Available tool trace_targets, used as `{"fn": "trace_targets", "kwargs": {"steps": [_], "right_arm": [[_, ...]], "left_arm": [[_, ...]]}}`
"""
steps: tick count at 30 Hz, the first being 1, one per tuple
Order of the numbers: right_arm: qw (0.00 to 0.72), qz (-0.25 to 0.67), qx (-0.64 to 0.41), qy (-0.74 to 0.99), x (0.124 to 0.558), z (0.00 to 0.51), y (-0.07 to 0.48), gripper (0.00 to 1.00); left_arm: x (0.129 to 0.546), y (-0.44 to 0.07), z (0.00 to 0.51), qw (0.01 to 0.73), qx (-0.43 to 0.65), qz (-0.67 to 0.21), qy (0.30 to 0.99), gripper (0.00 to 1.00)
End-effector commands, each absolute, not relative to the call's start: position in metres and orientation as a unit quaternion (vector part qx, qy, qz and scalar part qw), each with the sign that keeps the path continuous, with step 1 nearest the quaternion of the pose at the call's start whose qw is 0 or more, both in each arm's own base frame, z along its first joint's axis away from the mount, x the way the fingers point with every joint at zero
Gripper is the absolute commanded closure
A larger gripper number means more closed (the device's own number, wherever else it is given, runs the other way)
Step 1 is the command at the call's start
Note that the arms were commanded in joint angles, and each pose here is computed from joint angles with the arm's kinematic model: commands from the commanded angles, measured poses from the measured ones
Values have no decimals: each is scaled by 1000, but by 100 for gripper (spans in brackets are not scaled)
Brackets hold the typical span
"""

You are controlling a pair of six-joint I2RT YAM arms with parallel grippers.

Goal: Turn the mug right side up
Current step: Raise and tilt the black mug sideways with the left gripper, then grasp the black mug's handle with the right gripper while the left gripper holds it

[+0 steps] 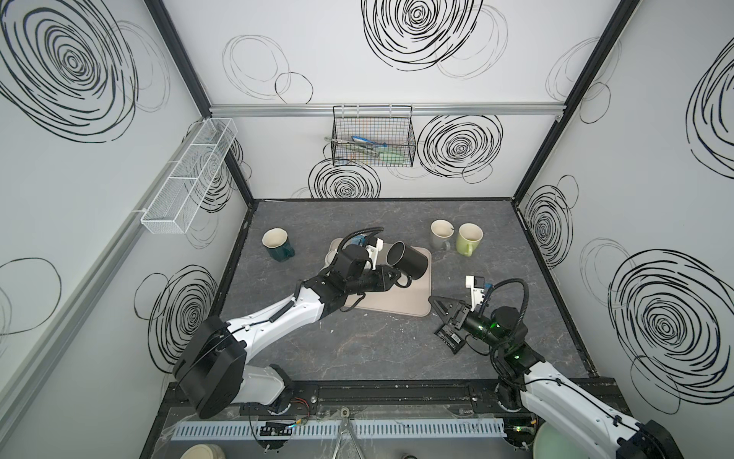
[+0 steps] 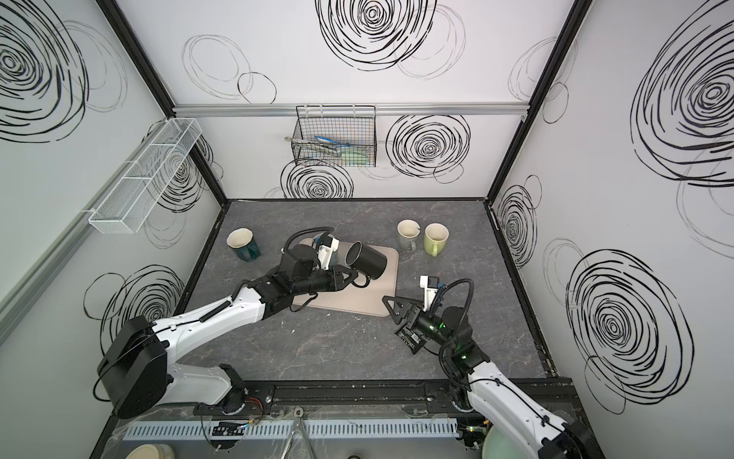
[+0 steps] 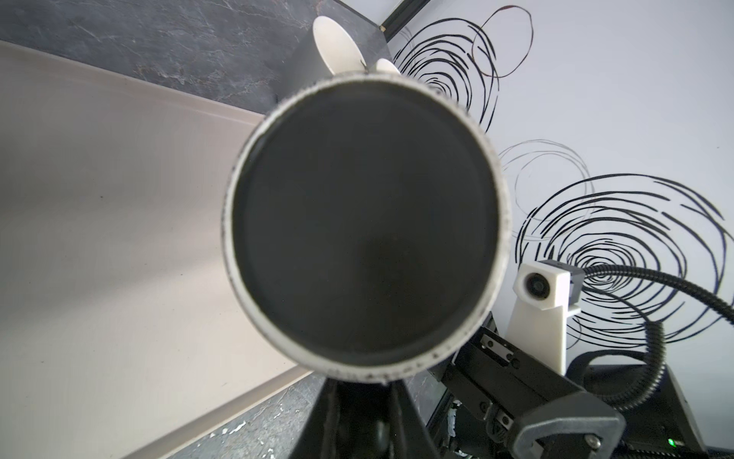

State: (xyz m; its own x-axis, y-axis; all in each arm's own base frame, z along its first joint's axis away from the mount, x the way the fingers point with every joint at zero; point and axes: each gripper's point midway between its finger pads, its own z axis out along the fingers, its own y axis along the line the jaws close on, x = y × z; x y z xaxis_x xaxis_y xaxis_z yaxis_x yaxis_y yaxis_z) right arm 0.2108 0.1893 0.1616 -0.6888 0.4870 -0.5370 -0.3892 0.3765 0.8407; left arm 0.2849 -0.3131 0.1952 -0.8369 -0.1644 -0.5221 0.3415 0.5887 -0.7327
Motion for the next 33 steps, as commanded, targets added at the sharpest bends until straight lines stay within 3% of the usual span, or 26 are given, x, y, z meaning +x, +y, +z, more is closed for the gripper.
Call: {"fn": "trace_targets", "kwargs": {"steps": [1, 33], "right_arm": [[419, 574, 25, 703, 214, 184, 191, 0], [443, 590, 22, 674, 236, 217, 204, 6]], "left_arm": [[288, -337, 256, 336, 77, -532, 774, 100], [294, -333, 276, 360, 33, -576, 733, 100]]}}
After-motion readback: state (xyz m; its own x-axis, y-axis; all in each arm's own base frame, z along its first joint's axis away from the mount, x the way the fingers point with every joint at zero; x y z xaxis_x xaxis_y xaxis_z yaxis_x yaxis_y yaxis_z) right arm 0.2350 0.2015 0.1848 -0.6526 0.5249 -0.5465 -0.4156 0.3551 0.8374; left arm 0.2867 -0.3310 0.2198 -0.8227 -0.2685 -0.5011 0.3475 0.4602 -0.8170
